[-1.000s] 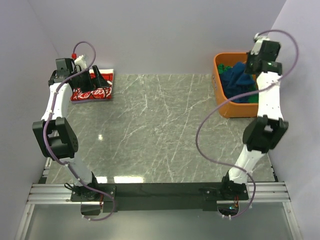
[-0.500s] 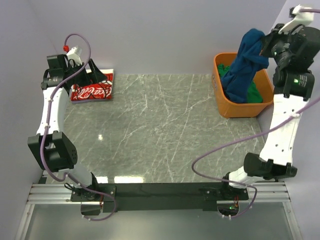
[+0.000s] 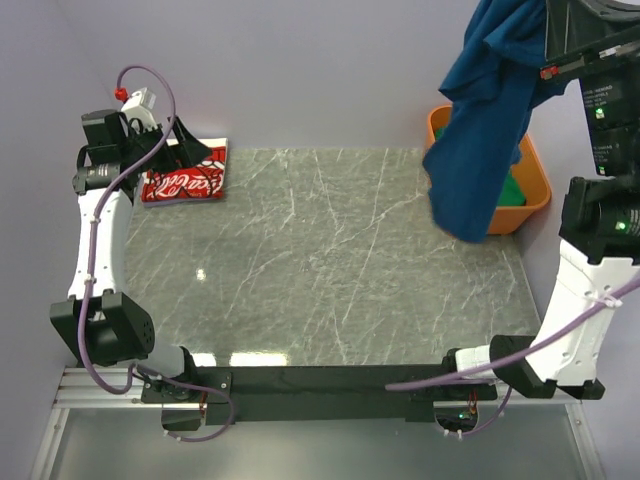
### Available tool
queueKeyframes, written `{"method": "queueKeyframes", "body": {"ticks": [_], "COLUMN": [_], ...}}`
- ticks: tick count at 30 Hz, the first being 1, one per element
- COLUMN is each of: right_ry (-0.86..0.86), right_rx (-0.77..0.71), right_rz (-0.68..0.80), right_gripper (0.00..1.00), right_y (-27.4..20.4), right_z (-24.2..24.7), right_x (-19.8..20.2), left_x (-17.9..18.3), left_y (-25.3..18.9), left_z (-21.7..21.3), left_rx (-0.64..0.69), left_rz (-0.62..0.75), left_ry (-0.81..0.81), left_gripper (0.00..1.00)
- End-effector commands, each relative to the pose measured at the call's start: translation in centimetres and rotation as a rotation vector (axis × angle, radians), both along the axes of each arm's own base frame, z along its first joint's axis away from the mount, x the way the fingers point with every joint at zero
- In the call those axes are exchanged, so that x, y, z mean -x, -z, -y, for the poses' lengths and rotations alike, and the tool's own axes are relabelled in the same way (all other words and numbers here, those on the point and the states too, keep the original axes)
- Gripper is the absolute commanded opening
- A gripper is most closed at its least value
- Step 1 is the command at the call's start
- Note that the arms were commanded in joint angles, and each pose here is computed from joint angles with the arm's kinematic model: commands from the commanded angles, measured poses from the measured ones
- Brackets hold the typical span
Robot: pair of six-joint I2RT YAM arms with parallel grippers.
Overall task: Fold and stack the t-shirts
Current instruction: Move the tshirt to the center of the board
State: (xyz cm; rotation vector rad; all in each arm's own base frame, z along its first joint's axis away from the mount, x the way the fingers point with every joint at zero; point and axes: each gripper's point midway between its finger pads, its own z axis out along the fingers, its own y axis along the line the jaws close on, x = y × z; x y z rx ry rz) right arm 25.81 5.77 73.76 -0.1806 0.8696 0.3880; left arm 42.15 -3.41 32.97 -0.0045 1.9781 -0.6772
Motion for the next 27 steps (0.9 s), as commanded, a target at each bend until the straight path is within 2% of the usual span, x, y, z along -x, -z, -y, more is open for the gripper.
{"method": "queueKeyframes", "body": {"ticks": [1, 6, 9, 12, 14, 16, 17, 18, 19, 20, 21, 22, 23, 24, 25, 27], "right_ry": [-0.153, -0.283, -0.381, -0.464, -0.495, -0.487, -0.448, -0.409, -0.386, -0.282, -0.194, -0.165, -0.2, -0.167, -0.169, -0.235], "right_rx": [-0.03, -0.041, -0.047, -0.053, -0.04, 0.039, 0.063, 0.118, 0.174, 0.203, 0.256, 0.288, 0.302, 0.338, 0.346, 0.398], "right_rz": [0.176, 0.118, 0.003, -0.163, -0.326, -0.427, -0.557, -0.629, -0.748, -0.827, -0.909, -1.1, -1.195, -1.343, -1.413, -1.477], "right_gripper": [0.0, 0.0, 0.0, 0.0, 0.0, 0.0, 0.0, 0.0, 0.09, 0.38, 0.5, 0.6, 0.73, 0.74, 0.74, 0.72], "right_y": [-3.9, -2.4, 0.6, 5.5, 11.0, 15.5, 21.1, 24.9, 31.1, 34.9, 38.9, 45.1, 47.3, 50.3, 51.6, 52.8], "right_z": [-2.9, -6.9, -10.0, -12.7, -14.1, -14.4, -14.2, -13.4, -12.8, -10.5, -8.4, -6.4, -5.6, -3.3, -2.8, -2.9], "right_x": [4.0, 1.7, -0.9, -3.8, -5.8, -5.4, -7.3, -7.7, -8.0, -9.4, -10.3, -10.9, -10.7, -9.7, -10.2, -8.5], "left_x": [0.9, 1.5, 1.9, 2.1, 2.6, 3.2, 3.6, 4.0, 4.4, 4.7, 4.8, 5.3, 5.6, 5.9, 6.5, 6.7], "left_y": [-2.8, -3.2, -2.9, -2.4, -1.9, -1.3, -1.0, -0.5, 0.0, 1.4, 2.5, 3.6, 5.9, 7.2, 8.3, 11.3], "left_z": [0.2, 0.5, 0.7, 0.8, 1.4, 2.0, 2.5, 2.9, 3.6, 3.9, 4.2, 6.0, 6.2, 6.7, 8.3, 8.7], "left_rx": [-0.002, -0.01, -0.016, -0.028, -0.025, -0.042, -0.034, -0.063, -0.07, -0.095, -0.163, -0.195, -0.239, -0.297, -0.323, -0.354], "left_rz": [0.091, 0.112, 0.116, 0.111, 0.101, 0.106, 0.104, 0.121, 0.122, 0.088, 0.102, 0.089, 0.025, 0.031, 0.02, -0.029], "left_ry": [0.001, 0.019, 0.029, 0.047, 0.098, 0.165, 0.213, 0.266, 0.312, 0.336, 0.377, 0.435, 0.446, 0.491, 0.544, 0.57], "left_gripper": [0.99, 0.99, 0.99, 0.99, 0.99, 0.99, 0.98, 0.95, 0.93, 0.92, 0.92, 0.92, 0.92, 0.92, 0.92, 0.91]}}
